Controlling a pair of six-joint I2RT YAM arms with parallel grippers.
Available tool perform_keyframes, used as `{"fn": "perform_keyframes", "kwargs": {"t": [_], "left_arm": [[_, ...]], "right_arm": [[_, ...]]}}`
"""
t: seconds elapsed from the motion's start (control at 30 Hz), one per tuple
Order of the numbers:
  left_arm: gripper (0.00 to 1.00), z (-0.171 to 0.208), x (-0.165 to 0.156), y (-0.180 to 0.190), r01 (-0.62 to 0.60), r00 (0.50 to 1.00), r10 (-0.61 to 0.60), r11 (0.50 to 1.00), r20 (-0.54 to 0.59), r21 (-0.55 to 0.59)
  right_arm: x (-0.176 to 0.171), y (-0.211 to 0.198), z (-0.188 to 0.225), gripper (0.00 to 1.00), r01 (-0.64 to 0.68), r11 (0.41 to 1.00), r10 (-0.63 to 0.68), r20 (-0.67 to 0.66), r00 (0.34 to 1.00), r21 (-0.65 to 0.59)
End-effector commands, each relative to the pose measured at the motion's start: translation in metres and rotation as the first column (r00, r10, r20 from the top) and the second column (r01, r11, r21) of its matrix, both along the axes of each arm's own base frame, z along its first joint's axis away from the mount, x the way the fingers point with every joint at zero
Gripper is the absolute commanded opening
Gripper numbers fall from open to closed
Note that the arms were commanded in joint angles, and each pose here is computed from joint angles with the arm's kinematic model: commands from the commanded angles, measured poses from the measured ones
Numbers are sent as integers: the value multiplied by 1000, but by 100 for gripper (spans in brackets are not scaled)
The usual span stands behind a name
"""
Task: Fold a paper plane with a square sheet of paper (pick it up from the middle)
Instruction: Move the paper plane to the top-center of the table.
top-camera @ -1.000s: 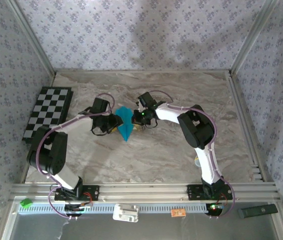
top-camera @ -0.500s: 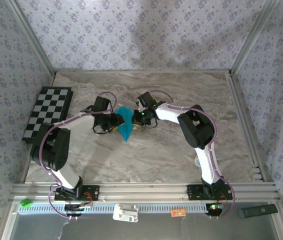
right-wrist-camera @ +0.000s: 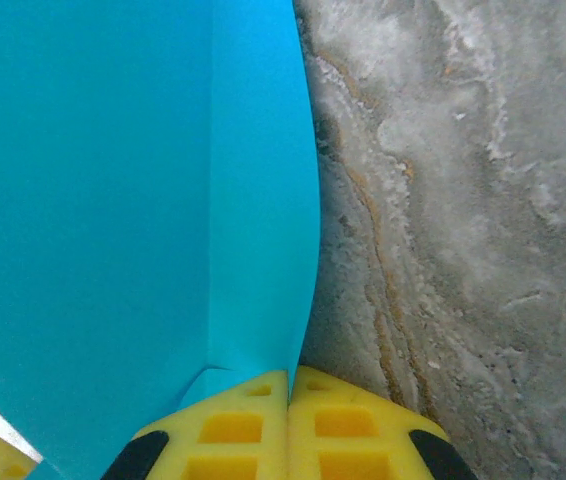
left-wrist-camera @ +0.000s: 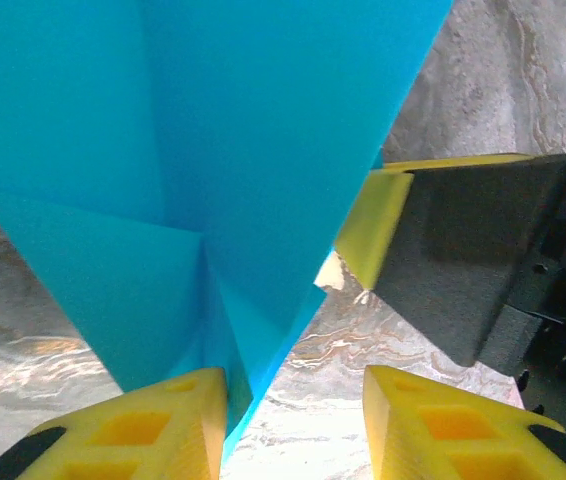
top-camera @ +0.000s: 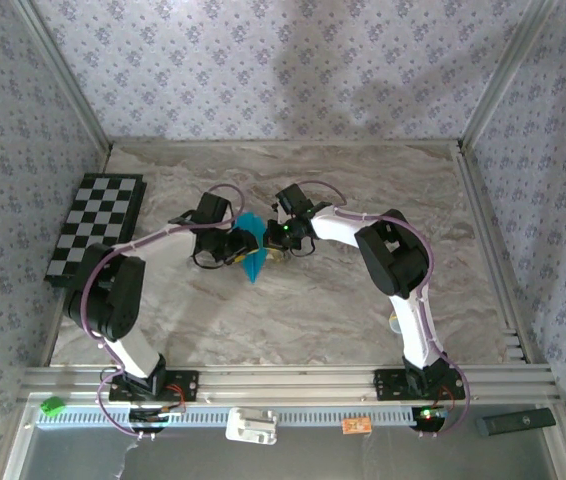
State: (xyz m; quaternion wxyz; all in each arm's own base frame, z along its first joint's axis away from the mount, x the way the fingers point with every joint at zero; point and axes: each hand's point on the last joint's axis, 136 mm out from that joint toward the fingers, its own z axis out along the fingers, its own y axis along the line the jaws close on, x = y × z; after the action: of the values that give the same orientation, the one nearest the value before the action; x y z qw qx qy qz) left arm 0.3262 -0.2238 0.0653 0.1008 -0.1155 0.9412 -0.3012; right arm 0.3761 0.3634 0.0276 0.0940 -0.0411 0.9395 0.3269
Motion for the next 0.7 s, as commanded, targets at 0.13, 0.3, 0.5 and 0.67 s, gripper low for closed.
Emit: {"fn": "perform_keyframes", "kwargs": {"t": [0.13, 0.3, 0.5, 0.67], "left_arm": [[37, -15, -1, 1, 26, 999, -23, 995, -30, 97], [37, -15, -1, -7, 54, 998, -52, 992, -24, 111], [39, -21, -1, -7, 61, 998, -56, 985, -34, 164], [36, -26, -3, -2, 55, 998, -46, 974, -45, 222]], "right_arm": [[2, 2, 20, 2, 13, 1000, -13, 2, 1000, 24], [4, 3, 30, 2, 13, 999, -13, 13, 1000, 38], [4, 5, 35, 1, 14, 999, -14, 9, 1000, 49], [3, 5, 39, 1, 15, 998, -16, 9, 1000, 57]]}}
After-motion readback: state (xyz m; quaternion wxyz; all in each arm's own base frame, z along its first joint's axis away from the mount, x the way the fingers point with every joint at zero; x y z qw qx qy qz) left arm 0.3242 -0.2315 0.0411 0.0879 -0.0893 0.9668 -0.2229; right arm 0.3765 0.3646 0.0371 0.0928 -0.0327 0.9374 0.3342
